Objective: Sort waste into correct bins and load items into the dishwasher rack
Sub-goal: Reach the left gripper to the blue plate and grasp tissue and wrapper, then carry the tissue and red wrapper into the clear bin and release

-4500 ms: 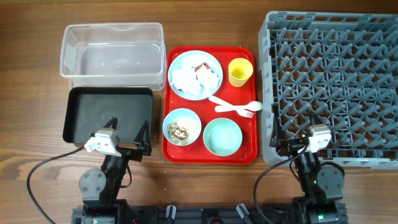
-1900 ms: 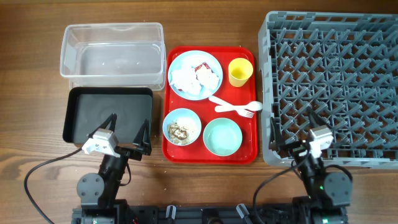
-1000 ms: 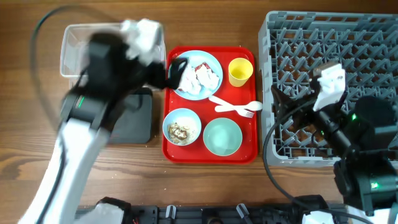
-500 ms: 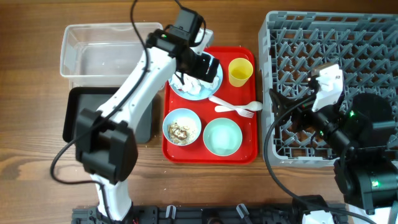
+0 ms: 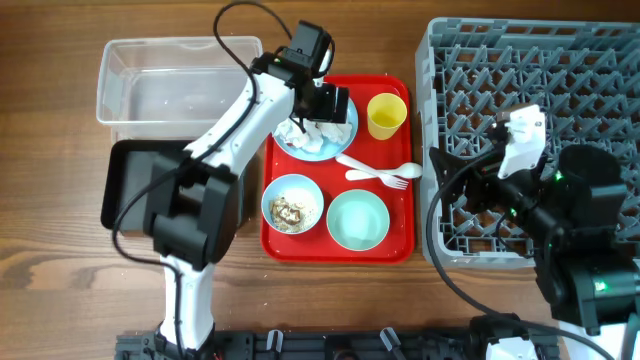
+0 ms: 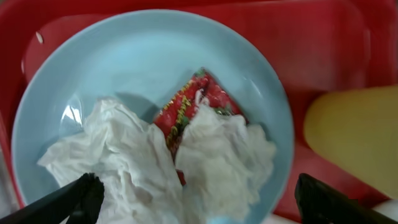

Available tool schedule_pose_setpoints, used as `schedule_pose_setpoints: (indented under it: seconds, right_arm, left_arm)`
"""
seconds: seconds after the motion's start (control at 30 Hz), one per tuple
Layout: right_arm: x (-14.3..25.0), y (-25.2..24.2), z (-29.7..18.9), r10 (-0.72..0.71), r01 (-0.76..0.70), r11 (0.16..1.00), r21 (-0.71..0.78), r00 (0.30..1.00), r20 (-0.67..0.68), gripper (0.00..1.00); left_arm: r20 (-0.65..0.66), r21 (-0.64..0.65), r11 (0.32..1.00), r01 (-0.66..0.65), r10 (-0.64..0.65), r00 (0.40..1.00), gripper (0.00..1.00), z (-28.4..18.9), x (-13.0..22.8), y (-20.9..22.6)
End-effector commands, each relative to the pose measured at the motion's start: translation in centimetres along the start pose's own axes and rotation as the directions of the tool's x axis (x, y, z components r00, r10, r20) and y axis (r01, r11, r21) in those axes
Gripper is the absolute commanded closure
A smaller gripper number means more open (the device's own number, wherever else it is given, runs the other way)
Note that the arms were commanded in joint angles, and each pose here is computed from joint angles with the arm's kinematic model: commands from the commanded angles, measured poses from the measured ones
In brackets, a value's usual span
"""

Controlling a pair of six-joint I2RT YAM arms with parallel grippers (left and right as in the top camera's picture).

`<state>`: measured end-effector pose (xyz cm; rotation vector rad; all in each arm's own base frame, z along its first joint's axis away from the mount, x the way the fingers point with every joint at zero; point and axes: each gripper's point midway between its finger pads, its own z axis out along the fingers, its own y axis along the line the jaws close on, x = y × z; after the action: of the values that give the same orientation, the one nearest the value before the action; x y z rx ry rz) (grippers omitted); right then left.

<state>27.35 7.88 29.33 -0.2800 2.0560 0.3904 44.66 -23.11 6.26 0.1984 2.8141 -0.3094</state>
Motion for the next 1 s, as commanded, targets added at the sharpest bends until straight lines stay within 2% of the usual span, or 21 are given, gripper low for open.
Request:
schedule_pose_setpoints:
  seconds: [0.0,0.43,0.53,0.6,0.63,0.67,0.7,0.73,0.97]
  right_arm:
    - [-0.5,0.4,0.3,0.019,-0.019,1.0,-0.023,1.0,-0.006,0.0]
    - [0.4,-0.2,1.9,0.036,-0.038,0.999,-0.021,0.997,-0.061,0.0]
    - [0.5,-0.2,2.1,0.04,-0.041,0.999,-0.021,0.997,-0.07,0.0]
    - [0.6,-0.3,2.2,0.042,-0.043,0.999,-0.021,0.996,-0.074,0.0]
    - [0.6,-0.3,2.3,0.042,-0.044,0.999,-0.02,0.996,-0.075,0.0]
    - [0.6,-0.3,2.3,0.043,-0.045,0.999,-0.02,0.996,-0.076,0.0]
    - [0.6,-0.3,2.3,0.043,-0.045,0.999,-0.02,0.996,-0.075,0.0]
    - [0.6,-0.3,2.3,0.043,-0.045,0.999,-0.02,0.996,-0.075,0.0]
    - [0.6,-0.3,2.3,0.043,-0.045,0.999,-0.02,0.996,-0.075,0.0]
  left_arm:
    - [-0.006,-0.074,0.988,0.132,-0.133,0.991,0.0,2.2,0.1,1.5]
    - [-0.081,-0.11,0.985,0.135,-0.144,0.986,0.02,5.7,2.2,2.3]
    - [-0.091,-0.114,0.984,0.134,-0.145,0.985,0.16,6.2,2.5,2.4]
    - [-0.094,-0.115,0.984,0.133,-0.144,0.985,0.41,6.3,2.6,2.4]
    - [-0.096,-0.115,0.985,0.132,-0.144,0.985,0.58,6.2,2.6,2.4]
    - [-0.098,-0.116,0.985,0.132,-0.143,0.985,0.8,6.2,2.7,2.3]
    - [-0.098,-0.114,0.985,0.131,-0.143,0.985,0.93,6.2,2.7,2.3]
    - [-0.1,-0.108,0.985,0.132,-0.143,0.985,0.96,6.2,2.7,2.2]
    - [-0.049,-0.077,0.988,0.135,-0.139,0.989,0.96,2.9,0.8,1.3]
